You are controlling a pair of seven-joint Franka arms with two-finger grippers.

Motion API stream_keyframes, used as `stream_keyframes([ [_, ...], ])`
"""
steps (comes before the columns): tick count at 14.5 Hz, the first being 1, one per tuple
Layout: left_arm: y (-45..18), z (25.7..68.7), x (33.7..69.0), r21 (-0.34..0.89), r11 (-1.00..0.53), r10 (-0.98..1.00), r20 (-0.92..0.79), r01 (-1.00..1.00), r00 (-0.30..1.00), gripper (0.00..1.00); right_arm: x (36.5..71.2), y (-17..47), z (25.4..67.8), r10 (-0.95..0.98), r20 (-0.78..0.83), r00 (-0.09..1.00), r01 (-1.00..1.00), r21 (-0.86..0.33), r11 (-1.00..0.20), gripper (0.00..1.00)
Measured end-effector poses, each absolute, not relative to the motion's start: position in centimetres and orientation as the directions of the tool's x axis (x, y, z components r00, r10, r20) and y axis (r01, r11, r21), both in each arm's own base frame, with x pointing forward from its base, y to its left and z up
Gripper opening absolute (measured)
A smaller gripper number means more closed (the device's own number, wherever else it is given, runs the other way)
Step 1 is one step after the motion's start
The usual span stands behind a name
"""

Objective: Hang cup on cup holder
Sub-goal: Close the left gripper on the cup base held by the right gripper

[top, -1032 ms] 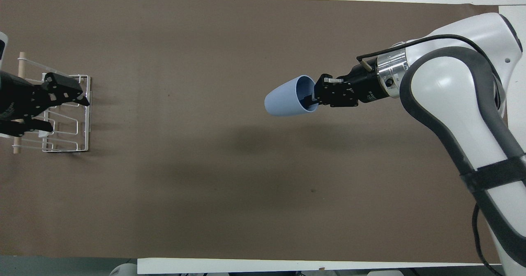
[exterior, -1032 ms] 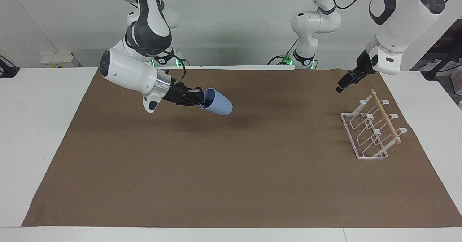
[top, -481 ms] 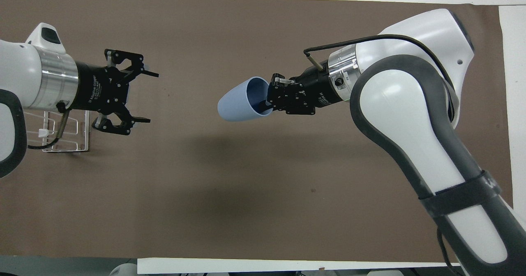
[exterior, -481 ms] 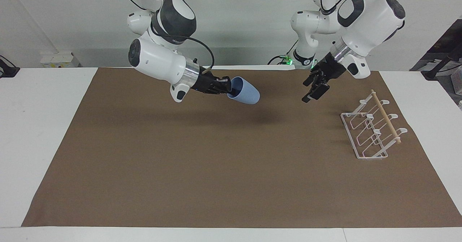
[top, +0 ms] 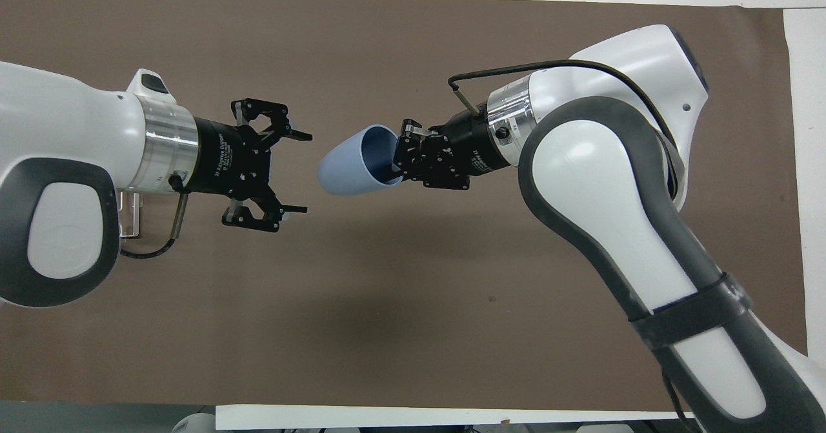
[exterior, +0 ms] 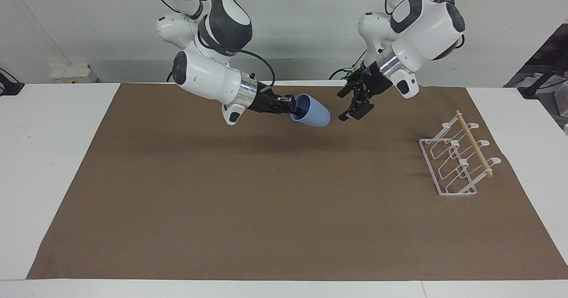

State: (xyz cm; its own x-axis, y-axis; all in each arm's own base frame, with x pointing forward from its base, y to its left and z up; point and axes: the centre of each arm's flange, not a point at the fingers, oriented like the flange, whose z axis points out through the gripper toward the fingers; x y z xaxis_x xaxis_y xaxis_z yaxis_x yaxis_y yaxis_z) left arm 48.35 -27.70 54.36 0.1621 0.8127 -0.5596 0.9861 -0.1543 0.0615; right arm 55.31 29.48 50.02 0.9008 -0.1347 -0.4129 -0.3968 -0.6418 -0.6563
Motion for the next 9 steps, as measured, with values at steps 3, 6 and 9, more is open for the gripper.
stream_keyframes([
  [3, -29.9, 53.1, 47.9, 0.062, -0.122, 0.814, -0.565, 0.991, 0.135, 1.00, 54.7, 31.0, 50.1, -0.141, -0.420, 0.897, -0.405, -0.650, -0.643, 0.04],
  [6, -30.4, 52.5, 48.1, 0.059, -0.107, 0.808, -0.576, 0.993, 0.121, 1.00, 54.4, 31.7, 50.2, -0.154, -0.424, 0.892, -0.417, -0.645, -0.641, 0.04],
  [9, -31.1, 52.1, 48.1, 0.046, -0.087, 0.805, -0.585, 0.995, 0.098, 0.99, 54.4, 31.8, 50.2, -0.157, -0.423, 0.892, -0.419, -0.645, -0.640, 0.04],
])
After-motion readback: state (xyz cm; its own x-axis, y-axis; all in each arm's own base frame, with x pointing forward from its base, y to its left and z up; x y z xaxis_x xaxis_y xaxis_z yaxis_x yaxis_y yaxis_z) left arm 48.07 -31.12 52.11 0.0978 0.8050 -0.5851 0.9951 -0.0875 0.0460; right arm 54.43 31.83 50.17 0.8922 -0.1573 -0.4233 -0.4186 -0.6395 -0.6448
